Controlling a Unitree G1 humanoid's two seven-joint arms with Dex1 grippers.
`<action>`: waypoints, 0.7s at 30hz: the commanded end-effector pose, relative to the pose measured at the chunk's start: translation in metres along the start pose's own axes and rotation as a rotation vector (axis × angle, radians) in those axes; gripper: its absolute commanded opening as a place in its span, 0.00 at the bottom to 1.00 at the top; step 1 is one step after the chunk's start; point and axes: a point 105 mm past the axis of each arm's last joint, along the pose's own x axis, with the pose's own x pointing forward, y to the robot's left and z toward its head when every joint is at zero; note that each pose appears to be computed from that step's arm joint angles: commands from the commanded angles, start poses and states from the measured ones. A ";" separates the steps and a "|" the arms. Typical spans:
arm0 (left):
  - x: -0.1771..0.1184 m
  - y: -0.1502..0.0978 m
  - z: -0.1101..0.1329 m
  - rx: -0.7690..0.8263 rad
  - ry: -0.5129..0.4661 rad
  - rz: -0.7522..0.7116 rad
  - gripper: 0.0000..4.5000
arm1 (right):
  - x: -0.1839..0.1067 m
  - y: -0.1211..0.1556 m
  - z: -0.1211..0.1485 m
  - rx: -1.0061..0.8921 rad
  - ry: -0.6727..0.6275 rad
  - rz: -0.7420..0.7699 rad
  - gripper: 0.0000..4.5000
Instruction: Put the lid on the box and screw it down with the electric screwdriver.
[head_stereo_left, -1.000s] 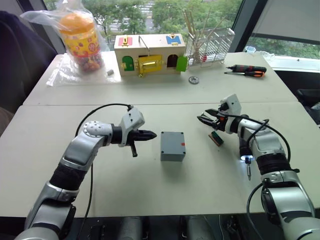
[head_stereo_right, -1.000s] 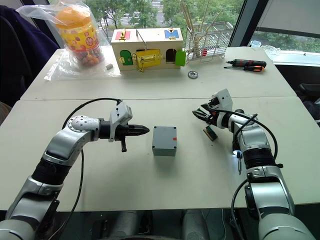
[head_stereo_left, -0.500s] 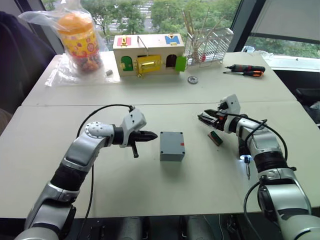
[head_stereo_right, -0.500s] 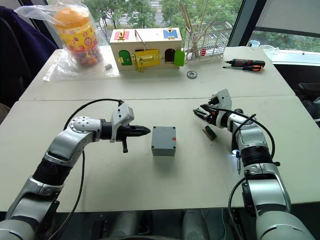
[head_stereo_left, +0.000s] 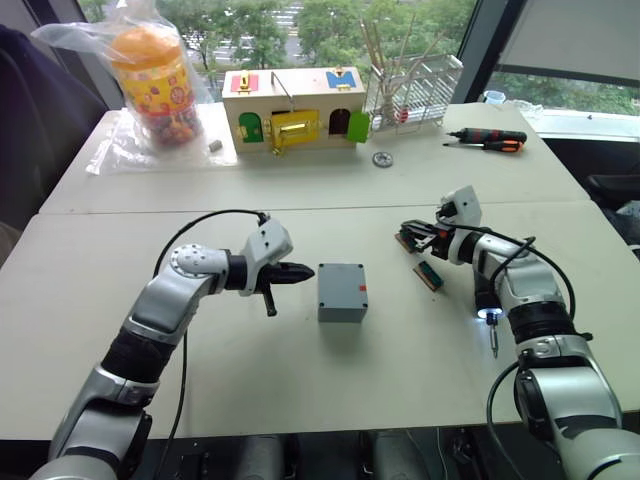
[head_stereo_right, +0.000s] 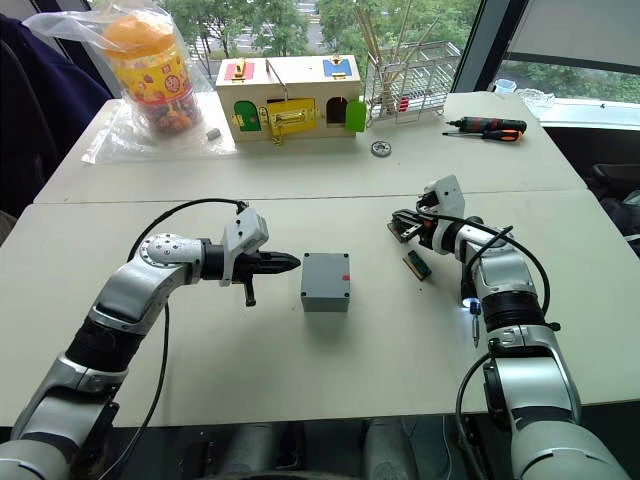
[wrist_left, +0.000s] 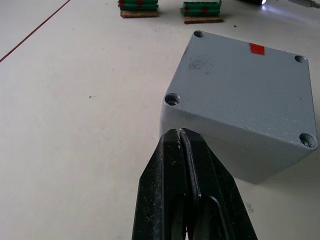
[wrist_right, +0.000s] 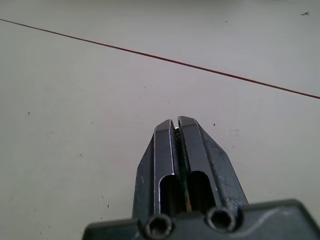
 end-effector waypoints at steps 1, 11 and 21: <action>0.000 -0.002 0.007 0.035 -0.020 -0.003 0.00 | -0.009 -0.006 0.031 -0.040 -0.089 -0.023 0.01; 0.003 -0.001 0.007 0.035 -0.023 -0.012 0.00 | -0.018 0.003 0.049 -0.043 -0.118 0.003 0.01; 0.006 -0.002 0.008 0.039 -0.032 -0.014 0.00 | -0.009 0.017 0.014 0.050 -0.013 0.072 0.01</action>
